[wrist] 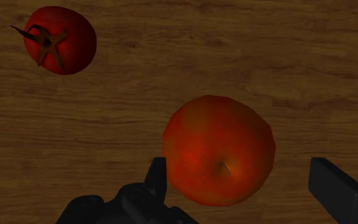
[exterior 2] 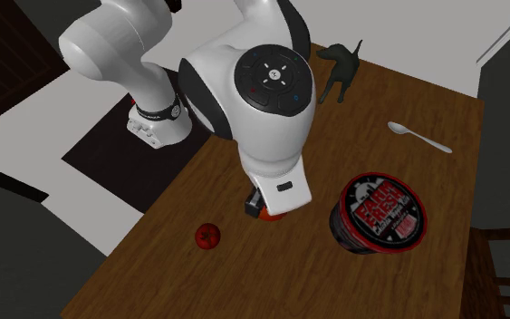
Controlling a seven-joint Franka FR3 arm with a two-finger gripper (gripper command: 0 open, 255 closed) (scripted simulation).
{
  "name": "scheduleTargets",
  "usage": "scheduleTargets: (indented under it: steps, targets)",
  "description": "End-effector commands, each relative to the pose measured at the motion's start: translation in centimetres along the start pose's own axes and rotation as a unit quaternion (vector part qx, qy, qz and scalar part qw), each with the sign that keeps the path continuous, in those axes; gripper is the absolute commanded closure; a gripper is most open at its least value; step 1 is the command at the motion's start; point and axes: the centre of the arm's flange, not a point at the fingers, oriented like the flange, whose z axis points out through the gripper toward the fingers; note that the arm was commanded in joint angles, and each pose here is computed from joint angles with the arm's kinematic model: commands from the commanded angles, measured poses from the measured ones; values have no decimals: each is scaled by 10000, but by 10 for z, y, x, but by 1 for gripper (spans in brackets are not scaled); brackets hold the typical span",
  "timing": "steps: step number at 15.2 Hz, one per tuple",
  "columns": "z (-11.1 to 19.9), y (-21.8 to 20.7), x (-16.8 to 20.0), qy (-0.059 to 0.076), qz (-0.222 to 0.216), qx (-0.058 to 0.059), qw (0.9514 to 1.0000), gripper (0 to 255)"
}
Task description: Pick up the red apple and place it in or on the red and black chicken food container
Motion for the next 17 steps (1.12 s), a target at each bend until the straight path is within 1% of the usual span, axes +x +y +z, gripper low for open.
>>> scheduleTargets:
  steps: [1, 7, 8, 17]
  targets:
    - [4, 1, 1, 2, 1, -1, 10000, 0]
    - [4, 1, 1, 2, 1, -1, 10000, 0]
    - [4, 1, 1, 2, 1, -1, 10000, 255]
    - [4, 1, 1, 2, 1, -1, 10000, 255]
